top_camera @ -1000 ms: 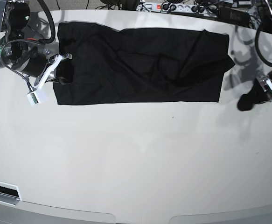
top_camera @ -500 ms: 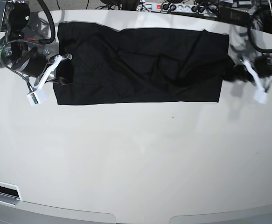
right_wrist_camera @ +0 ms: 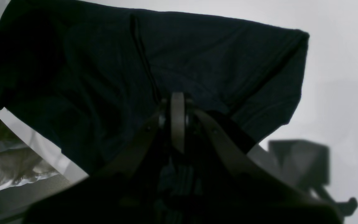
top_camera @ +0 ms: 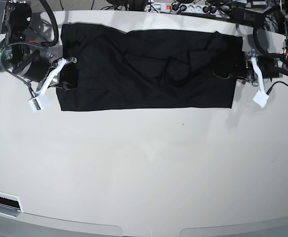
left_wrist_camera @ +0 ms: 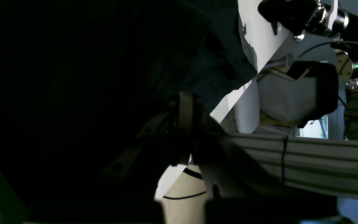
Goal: Layout the t-shirt on the table in an organized manner, then fold the t-shirt properly
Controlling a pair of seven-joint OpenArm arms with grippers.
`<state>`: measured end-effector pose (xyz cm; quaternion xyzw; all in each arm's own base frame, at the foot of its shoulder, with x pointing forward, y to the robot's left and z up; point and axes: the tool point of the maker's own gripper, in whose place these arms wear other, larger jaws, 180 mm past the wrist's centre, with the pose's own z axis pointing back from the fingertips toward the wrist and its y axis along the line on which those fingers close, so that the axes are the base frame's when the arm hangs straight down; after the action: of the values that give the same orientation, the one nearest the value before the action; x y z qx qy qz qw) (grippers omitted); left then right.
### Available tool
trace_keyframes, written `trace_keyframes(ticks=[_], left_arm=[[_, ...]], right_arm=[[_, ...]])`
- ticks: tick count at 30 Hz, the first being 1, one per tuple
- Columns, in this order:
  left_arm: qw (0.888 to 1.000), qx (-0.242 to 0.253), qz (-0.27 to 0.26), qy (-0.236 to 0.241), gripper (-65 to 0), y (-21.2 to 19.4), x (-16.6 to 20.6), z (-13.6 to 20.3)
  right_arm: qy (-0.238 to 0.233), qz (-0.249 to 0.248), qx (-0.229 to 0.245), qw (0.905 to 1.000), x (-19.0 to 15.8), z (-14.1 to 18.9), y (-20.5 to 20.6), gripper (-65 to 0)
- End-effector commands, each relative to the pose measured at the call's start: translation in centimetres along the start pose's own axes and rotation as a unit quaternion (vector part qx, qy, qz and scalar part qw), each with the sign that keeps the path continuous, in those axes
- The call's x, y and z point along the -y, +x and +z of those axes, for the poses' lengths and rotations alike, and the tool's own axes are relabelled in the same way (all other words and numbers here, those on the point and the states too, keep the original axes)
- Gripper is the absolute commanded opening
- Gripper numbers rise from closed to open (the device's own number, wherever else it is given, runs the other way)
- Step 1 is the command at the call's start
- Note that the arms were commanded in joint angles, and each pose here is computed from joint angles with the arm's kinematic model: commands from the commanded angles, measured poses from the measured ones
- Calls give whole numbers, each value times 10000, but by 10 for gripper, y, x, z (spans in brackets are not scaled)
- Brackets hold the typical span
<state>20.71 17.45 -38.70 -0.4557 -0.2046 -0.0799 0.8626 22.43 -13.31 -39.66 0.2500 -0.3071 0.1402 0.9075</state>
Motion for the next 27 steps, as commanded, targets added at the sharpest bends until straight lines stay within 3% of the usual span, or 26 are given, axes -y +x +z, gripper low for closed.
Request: trace_keyframes(ticks=[1, 5, 8, 10, 14, 16, 27], left_arm=[[9995, 202, -221, 27, -650, 20, 2, 11], [9964, 625, -464, 342, -650, 55, -6, 38], [9938, 512, -580, 796, -650, 57, -21, 51], [9946, 257, -566, 836, -650, 48, -23, 52], [9958, 375, -585, 604, -422, 56, -13, 61], [9945, 311, -712, 707, -381, 60, -13, 69], [9818, -126, -1692, 854, -380, 66, 21, 80]], right_arm=[[31, 117, 254, 9996, -1, 4, 15, -650], [29, 117, 247, 9996, -1, 4, 15, -650], [32, 116, 253, 9996, -1, 4, 15, -650], [30, 123, 264, 9996, 0, 4, 16, -650], [24, 135, 272, 9995, 0, 4, 17, -650], [15, 139, 260, 9996, 0, 4, 17, -650], [8, 176, 286, 9994, 1, 4, 22, -650]])
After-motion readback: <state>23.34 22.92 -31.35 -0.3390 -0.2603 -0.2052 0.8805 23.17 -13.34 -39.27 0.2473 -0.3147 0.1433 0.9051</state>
